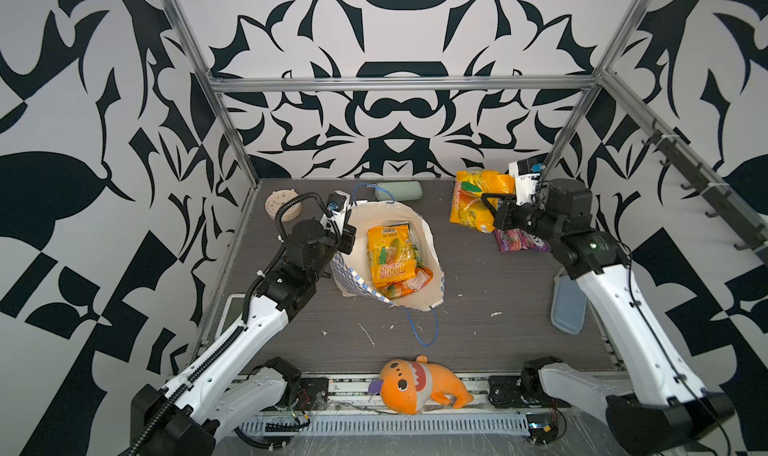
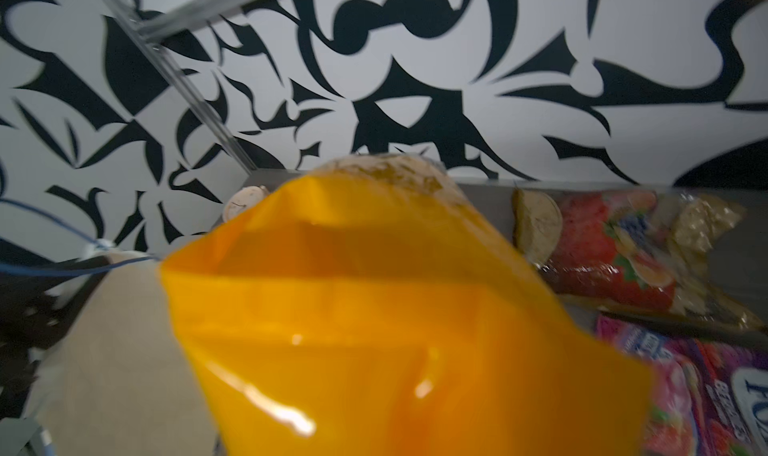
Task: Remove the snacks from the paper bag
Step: 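Carry the yellow packet to the other snacks and lower it onto the table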
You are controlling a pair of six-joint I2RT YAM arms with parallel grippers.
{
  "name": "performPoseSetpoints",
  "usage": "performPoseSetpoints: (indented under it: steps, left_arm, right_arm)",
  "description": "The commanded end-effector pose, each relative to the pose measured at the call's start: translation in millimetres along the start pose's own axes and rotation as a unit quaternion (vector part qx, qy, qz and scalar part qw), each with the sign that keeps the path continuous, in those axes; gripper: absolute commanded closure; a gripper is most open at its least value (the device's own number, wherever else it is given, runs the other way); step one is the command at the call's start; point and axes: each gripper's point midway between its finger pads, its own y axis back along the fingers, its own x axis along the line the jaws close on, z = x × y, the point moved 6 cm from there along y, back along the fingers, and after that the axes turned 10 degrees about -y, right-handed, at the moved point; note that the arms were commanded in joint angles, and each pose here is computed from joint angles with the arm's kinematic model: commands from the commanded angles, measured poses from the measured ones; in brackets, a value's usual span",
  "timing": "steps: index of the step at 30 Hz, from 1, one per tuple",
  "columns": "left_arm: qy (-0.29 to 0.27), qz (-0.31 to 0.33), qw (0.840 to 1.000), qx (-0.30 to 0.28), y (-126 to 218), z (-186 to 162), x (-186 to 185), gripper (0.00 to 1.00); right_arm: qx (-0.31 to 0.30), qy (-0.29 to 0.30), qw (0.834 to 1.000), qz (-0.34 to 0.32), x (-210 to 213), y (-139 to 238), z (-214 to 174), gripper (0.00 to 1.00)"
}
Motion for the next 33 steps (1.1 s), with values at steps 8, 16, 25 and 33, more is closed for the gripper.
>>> performPoseSetpoints:
  steps: [8,16,25,33]
  left_arm:
    - [0.020,0.016,0.998,-0.051,14,16,8,1.00]
    - [0.023,0.006,0.998,-0.051,12,16,5,1.00]
    - [0.032,-0.001,0.998,-0.051,9,15,3,1.00]
    - [0.030,0.002,0.998,-0.050,9,13,3,1.00]
  right_arm:
    - [0.085,-0.128,0.988,0.026,-82,-63,-12,1.00]
    - [0.140,-0.143,0.979,0.029,-109,-97,-39,1.00]
    - [0.176,-0.139,0.972,0.061,-120,-127,-42,1.00]
    - [0.193,-0.123,0.971,0.077,-135,-149,-45,1.00]
